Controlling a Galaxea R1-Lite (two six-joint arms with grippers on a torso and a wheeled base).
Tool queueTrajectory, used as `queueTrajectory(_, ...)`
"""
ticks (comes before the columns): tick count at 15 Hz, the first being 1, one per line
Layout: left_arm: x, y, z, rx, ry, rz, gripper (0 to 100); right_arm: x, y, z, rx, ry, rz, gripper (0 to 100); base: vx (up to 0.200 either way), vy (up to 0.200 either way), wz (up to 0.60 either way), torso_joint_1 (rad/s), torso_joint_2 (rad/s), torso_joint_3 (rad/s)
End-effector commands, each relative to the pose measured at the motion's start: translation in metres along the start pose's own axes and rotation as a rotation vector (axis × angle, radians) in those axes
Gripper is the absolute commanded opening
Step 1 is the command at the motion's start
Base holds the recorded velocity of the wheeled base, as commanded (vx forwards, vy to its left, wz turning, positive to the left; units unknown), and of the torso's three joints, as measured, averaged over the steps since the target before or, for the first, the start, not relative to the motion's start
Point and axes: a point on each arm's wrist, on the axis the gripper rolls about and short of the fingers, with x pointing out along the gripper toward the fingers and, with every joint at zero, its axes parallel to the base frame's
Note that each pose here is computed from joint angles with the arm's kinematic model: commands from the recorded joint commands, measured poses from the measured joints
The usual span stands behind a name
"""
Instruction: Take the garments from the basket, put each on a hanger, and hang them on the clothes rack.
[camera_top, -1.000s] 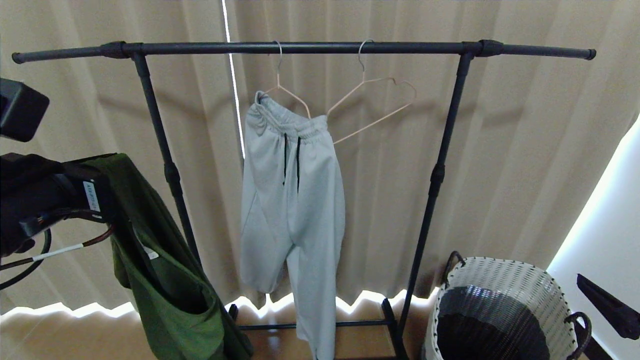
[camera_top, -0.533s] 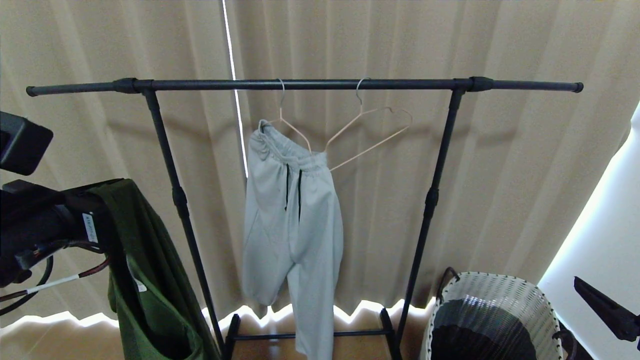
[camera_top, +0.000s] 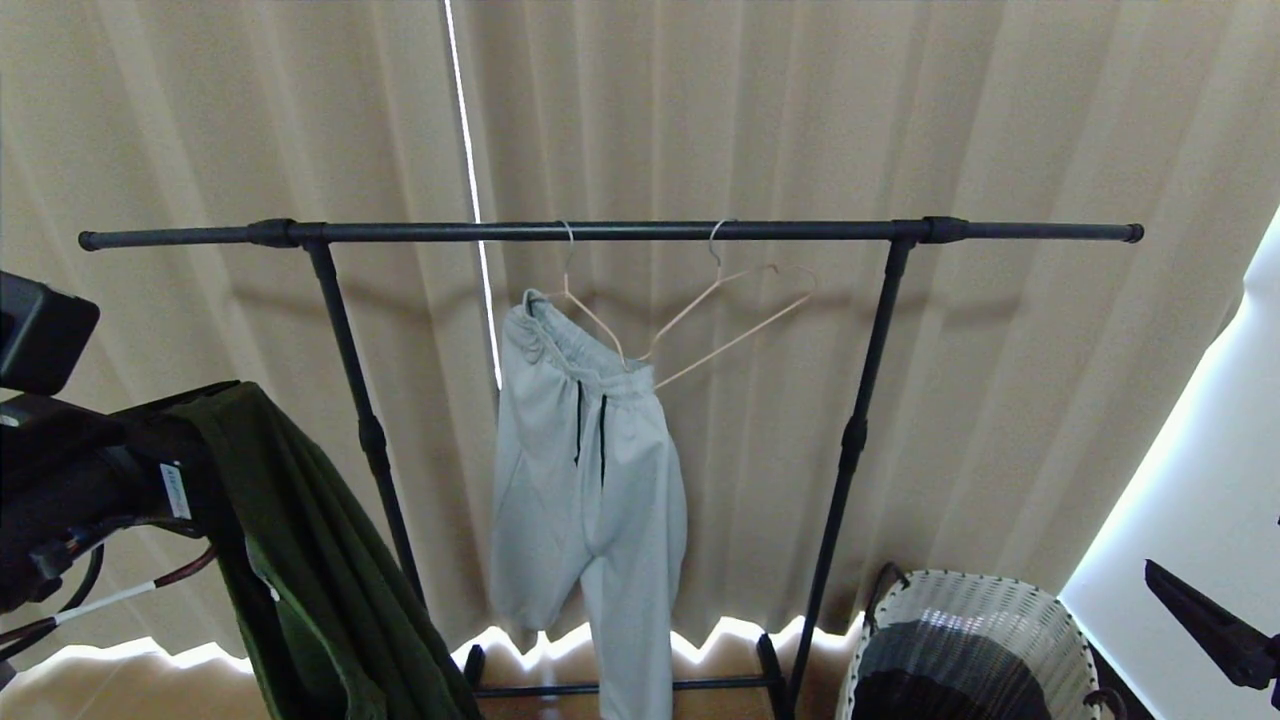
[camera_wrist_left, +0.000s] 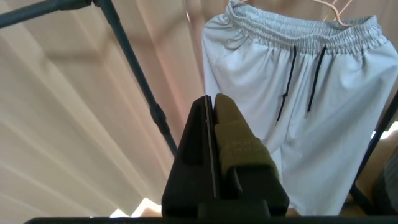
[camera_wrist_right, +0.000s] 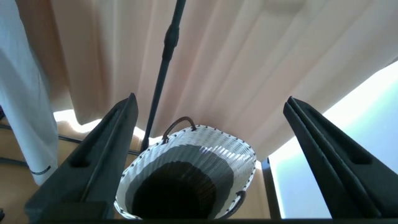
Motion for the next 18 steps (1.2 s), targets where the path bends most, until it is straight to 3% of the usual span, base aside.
queueTrajectory(1, -0.0022, -0.0004, -0.0026, 0.001, 0.006, 0.0, 0, 0.0001, 0.0001, -0.0002, 0.0, 0.001, 0.001, 100, 0.0, 0.0, 0.0, 0.041, -0.1, -0.046)
queueTrajectory(4, -0.0024, -0.0009, -0.0048, -0.001, 0.013, -0.002, 0, 0.0001, 0.0001, -0.0002, 0.0, 0.001, 0.001, 100, 0.0, 0.0, 0.0, 0.007, -0.02, -0.007)
queueTrajectory(10, -0.0024, -0.0009, -0.0048, 0.001, 0.013, -0.002, 0, 0.0001, 0.0, 0.0, 0.0, -0.001, 0.001, 100, 0.0, 0.2, 0.0, 0.006, 0.0, -0.002)
queueTrajectory(18, -0.0086, -0.0022, -0.01, 0.006, 0.02, -0.005, 0, -0.0001, -0.0001, 0.0004, -0.001, -0.005, 0.0, 100, 0.025, 0.0, 0.0, 0.001, 0.0, 0.0)
